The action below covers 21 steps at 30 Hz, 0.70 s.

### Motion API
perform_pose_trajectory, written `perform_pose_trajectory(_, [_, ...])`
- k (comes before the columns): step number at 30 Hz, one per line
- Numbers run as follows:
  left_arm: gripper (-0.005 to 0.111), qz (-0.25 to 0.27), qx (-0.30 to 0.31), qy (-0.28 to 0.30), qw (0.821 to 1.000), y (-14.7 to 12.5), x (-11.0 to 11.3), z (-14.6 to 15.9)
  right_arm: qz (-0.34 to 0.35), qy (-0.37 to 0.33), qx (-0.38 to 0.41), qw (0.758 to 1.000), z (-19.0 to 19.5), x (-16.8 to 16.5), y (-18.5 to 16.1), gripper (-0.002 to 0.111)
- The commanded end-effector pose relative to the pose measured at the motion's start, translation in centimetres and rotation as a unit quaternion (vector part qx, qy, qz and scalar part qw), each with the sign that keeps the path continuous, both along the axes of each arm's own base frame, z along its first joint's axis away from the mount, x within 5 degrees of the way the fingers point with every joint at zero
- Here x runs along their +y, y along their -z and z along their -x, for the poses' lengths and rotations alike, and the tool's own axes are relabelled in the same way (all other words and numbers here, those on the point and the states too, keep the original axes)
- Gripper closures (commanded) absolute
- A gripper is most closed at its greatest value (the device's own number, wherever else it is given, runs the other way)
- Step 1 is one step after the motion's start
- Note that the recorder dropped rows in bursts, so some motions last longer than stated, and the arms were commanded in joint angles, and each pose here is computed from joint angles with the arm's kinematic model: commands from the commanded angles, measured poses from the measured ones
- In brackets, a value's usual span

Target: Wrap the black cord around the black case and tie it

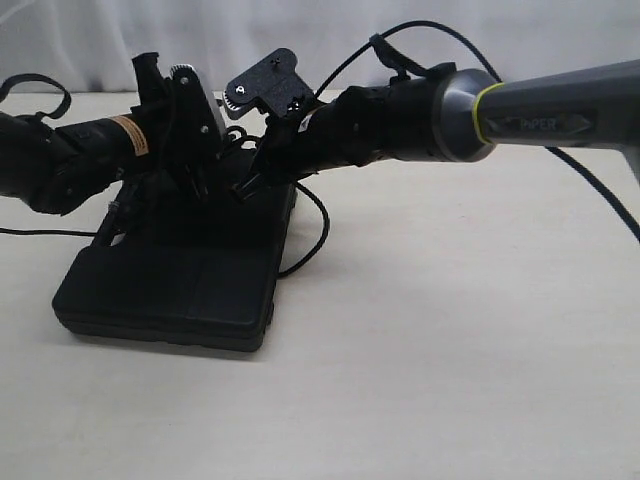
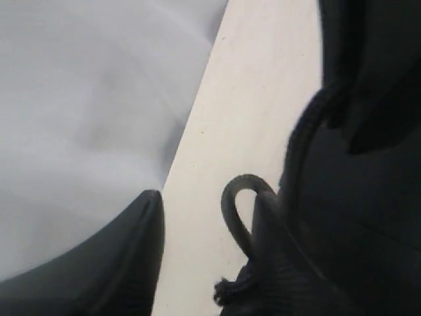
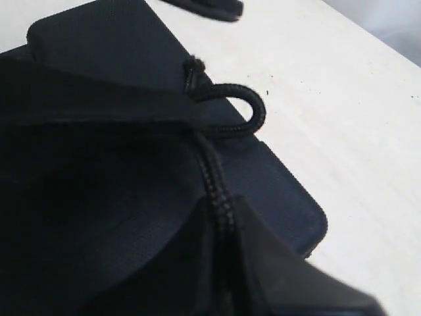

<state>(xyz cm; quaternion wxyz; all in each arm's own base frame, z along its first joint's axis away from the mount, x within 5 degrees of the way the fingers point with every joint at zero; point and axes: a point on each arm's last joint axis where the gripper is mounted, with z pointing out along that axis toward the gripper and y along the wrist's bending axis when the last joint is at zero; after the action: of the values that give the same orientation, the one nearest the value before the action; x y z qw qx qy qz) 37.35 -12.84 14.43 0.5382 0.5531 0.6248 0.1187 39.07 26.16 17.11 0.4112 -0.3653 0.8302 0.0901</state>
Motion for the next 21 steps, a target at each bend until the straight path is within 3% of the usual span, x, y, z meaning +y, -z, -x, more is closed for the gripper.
perform_pose_trajectory(1, [0.065,0.135,0.010,-0.150,0.979,-2.7,1.6,-0.6,0.003,-0.004,-0.009,1.000,-0.1,0.0,0.0,0.104])
perform_pose_trajectory(3, [0.065,0.184,0.018,-0.211,0.960,-3.7,2.6,-0.6,0.003,-0.004,-0.009,1.000,-0.1,0.0,0.0,0.104])
perform_pose_trajectory(8, [0.066,0.230,0.063,-0.257,0.937,-4.8,4.3,-0.4,0.003,-0.004,-0.009,1.000,-0.1,0.0,0.0,0.104])
perform_pose_trajectory(11, [0.079,0.258,0.145,-0.301,0.906,-4.1,5.2,-0.5,0.003,-0.004,-0.009,1.000,-0.1,0.0,0.0,0.104])
perform_pose_trajectory(12, [0.088,0.260,0.187,-0.323,0.891,-3.6,5.5,-0.6,0.003,-0.004,-0.009,1.000,-0.1,0.0,0.0,0.104])
perform_pose_trajectory(15, [0.107,0.233,0.263,-0.347,0.870,-3.2,6.0,-0.9,0.003,-0.004,-0.008,1.000,0.0,0.0,0.0,0.104])
perform_pose_trajectory(19, [0.107,0.207,0.304,-0.347,0.863,-3.5,5.8,-0.9,0.005,-0.005,-0.005,1.000,0.0,0.0,0.0,0.104])
perform_pose_trajectory(21, [0.107,0.183,0.317,-0.334,0.868,-3.4,5.6,-0.6,0.005,-0.005,-0.004,1.000,0.0,0.0,0.1,0.104])
